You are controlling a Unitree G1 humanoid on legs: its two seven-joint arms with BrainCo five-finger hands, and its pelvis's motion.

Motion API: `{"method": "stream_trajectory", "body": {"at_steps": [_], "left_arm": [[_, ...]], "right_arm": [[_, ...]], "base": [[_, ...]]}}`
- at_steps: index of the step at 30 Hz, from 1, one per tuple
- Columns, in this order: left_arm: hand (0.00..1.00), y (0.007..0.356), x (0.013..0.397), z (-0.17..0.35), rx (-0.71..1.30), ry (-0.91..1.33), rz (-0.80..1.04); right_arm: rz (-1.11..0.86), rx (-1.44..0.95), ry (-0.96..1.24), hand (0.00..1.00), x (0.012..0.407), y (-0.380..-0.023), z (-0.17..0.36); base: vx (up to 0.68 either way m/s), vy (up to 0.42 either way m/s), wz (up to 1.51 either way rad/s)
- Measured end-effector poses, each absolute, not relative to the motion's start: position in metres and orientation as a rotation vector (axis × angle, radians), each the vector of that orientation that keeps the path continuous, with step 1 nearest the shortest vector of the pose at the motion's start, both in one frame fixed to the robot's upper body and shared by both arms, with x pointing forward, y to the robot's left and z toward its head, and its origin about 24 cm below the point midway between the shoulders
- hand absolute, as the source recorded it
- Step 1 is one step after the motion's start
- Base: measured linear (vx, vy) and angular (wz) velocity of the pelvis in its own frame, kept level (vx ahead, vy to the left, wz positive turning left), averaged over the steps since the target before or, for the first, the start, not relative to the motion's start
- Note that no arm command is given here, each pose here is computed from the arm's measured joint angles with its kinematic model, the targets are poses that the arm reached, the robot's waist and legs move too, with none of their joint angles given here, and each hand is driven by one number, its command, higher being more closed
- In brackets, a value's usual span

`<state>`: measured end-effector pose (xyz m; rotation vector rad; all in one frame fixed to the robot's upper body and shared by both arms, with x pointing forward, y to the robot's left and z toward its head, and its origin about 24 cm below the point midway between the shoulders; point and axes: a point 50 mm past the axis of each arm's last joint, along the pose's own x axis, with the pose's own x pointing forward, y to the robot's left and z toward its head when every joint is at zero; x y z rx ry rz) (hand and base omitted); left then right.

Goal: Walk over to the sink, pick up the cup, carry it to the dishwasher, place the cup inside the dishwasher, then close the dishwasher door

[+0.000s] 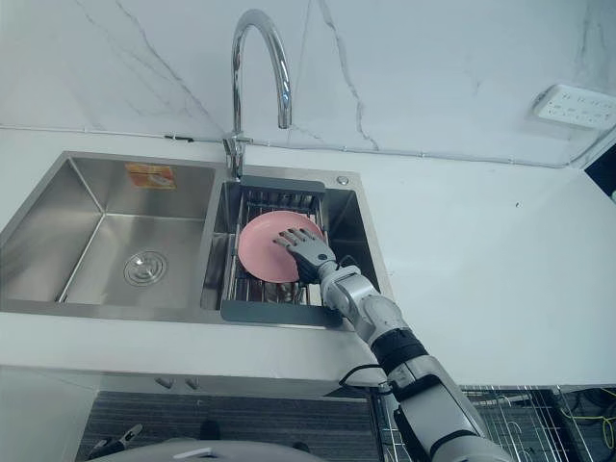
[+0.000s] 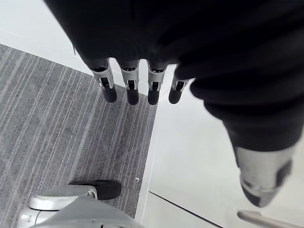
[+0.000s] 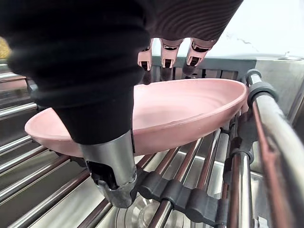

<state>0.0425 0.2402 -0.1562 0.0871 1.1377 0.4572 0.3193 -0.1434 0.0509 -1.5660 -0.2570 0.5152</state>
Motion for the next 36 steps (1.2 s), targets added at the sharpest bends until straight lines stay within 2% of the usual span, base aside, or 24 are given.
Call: {"method": "stream_trajectory", "body": {"at_steps": [4, 5, 22, 36], "left_arm": [[0.00, 0.244, 0.044, -0.155, 0.093, 1.130, 0.455], [0.00, 0.244, 0.045, -0.155, 0.094, 1.128, 0.455], [0.00, 0.241, 0.048, -0.155, 0.102, 1.122, 0.437], [0.00, 0.245, 0.047, -0.153, 0.102, 1.095, 0.479]], "right_arm": [[0.527, -1.568, -0.244, 0.00, 0.320, -0.144, 0.050], [0.527, -1.570, -0.237, 1.00, 0.320, -0.145, 0.049], [0.422, -1.619, -0.318, 1.00, 0.321, -0.145, 0.048], [0.310, -1.536, -0.435, 1.00, 0.304, -0.136, 0.062]], "base": [[0.00, 0.000, 0.00], [0.00, 0.000, 0.00], [0.00, -0.001, -0.01], [-0.01, -0.012, -0.06]]}}
